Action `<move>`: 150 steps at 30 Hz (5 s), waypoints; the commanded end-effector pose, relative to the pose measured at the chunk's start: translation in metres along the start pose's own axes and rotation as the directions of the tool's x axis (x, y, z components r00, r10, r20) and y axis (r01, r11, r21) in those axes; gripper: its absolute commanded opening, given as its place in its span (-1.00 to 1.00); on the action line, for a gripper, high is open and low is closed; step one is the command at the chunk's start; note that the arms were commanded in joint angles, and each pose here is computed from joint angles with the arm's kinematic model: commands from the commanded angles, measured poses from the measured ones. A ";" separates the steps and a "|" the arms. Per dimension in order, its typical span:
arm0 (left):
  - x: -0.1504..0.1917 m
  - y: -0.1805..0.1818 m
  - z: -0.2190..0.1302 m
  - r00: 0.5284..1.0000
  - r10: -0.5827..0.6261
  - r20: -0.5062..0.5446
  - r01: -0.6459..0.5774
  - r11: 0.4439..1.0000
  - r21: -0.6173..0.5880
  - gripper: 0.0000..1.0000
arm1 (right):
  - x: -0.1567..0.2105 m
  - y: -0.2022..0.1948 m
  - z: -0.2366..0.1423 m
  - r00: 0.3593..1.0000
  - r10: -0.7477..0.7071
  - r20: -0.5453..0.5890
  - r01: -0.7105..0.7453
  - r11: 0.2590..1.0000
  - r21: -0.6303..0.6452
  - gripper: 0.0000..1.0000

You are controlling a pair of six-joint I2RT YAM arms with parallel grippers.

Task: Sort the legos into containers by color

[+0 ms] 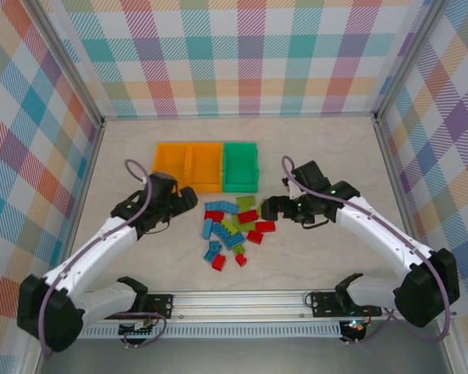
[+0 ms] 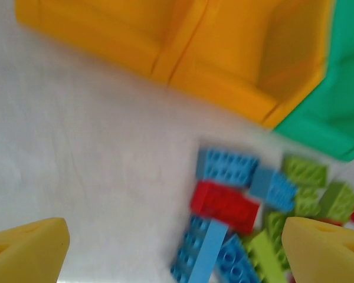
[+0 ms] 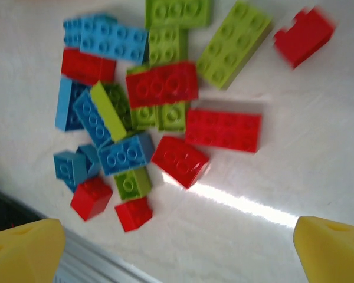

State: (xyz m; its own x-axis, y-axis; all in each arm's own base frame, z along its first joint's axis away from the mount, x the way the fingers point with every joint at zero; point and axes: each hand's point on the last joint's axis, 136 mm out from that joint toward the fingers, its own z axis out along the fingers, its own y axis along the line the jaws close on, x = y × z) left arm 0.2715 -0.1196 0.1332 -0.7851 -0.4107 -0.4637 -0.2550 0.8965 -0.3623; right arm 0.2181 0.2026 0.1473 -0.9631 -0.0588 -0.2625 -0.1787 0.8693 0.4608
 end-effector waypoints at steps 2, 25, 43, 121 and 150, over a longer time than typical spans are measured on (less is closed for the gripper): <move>0.049 -0.005 0.016 0.985 -0.011 -0.172 0.005 0.999 -0.033 0.69 | 0.010 0.017 0.003 0.998 0.014 -0.054 -0.014 1.000 -0.010 0.99; 0.098 -0.015 0.088 0.925 0.189 -0.328 -0.210 0.977 -0.029 -0.37 | 0.022 0.016 0.001 0.998 0.054 -0.009 -0.054 0.998 -0.028 0.99; -0.004 -0.044 0.008 0.961 0.275 -0.007 -0.275 0.960 -0.057 -0.75 | 0.010 0.042 -0.019 0.998 -0.002 0.066 0.009 0.994 -0.108 0.99; 0.029 -0.082 -0.118 0.275 0.799 0.535 -0.960 0.257 0.110 1.00 | -0.141 0.020 0.037 0.938 0.026 0.345 -0.069 0.991 0.111 -0.65; -0.014 -0.089 -0.086 0.786 0.562 0.256 -0.607 0.780 0.152 0.84 | -0.212 0.081 0.024 0.927 -0.212 0.310 0.171 0.973 0.155 -0.16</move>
State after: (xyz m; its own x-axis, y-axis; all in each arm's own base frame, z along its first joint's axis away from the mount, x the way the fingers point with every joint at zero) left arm 0.2426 -0.1851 0.2206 -0.5127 0.4015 -0.7589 0.5724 0.8187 0.0464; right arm 0.4390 0.3068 0.1675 -0.8358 -0.0660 -0.5450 -0.2262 0.9460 0.2323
